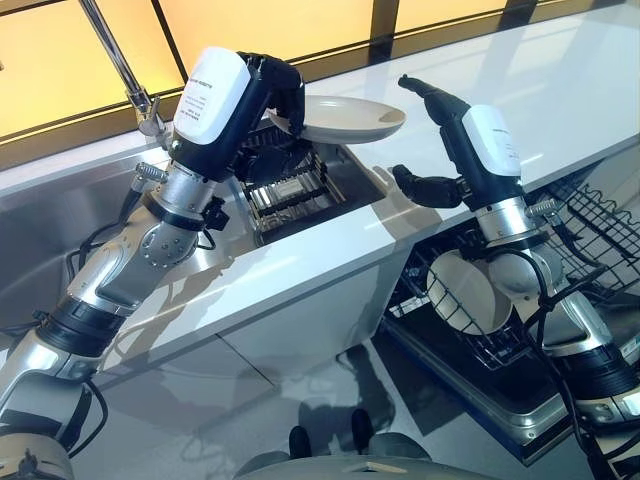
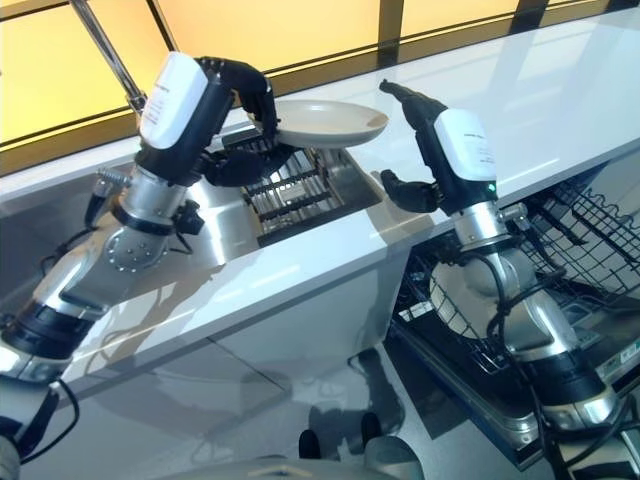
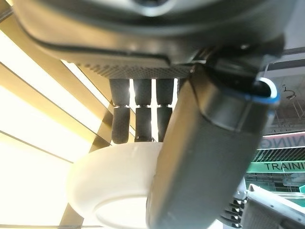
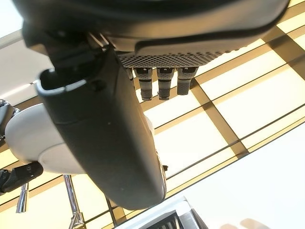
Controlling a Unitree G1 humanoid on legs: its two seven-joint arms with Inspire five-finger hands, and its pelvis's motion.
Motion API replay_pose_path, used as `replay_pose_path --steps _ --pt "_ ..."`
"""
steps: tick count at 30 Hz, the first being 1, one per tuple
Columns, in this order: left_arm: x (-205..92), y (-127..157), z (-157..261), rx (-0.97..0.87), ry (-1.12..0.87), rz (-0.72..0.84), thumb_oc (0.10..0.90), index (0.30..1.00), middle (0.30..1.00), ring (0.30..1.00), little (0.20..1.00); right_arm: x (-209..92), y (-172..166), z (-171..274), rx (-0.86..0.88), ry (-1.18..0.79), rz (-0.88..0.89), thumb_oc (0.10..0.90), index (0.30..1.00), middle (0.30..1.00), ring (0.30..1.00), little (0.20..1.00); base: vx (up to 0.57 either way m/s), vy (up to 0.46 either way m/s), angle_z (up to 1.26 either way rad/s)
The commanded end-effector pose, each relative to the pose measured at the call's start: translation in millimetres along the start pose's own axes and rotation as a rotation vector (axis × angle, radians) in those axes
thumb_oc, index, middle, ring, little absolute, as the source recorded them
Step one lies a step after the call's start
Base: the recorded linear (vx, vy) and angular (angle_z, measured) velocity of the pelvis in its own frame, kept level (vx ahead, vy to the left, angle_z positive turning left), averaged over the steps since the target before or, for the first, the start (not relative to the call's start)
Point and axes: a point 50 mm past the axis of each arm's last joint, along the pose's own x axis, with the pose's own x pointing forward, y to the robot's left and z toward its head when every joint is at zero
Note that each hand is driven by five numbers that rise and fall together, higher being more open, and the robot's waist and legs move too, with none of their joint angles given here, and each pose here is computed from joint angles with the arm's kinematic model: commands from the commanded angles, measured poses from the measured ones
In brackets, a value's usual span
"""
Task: Pick up plates and place into dishwasher.
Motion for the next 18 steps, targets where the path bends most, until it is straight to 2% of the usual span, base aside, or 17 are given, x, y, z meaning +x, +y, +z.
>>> replay_pose_path --steps 1,18 --pt "38.1 20.5 14.6 -0.073 -0.097 0.146 0.1 0.3 0.3 0.3 0.2 30.3 -23.3 20.0 0.002 -0.122 -0.151 0.8 0.9 0.9 0.9 0.9 0.0 0.0 0.0" --pt "41.9 1.2 18.7 -0.181 -0.083 0.093 0.1 0.3 0.3 0.3 0.2 39.5 -24.0 36.6 0.004 -0.199 -0.177 0.8 0.9 0.9 0.9 0.9 0.0 0.0 0.0"
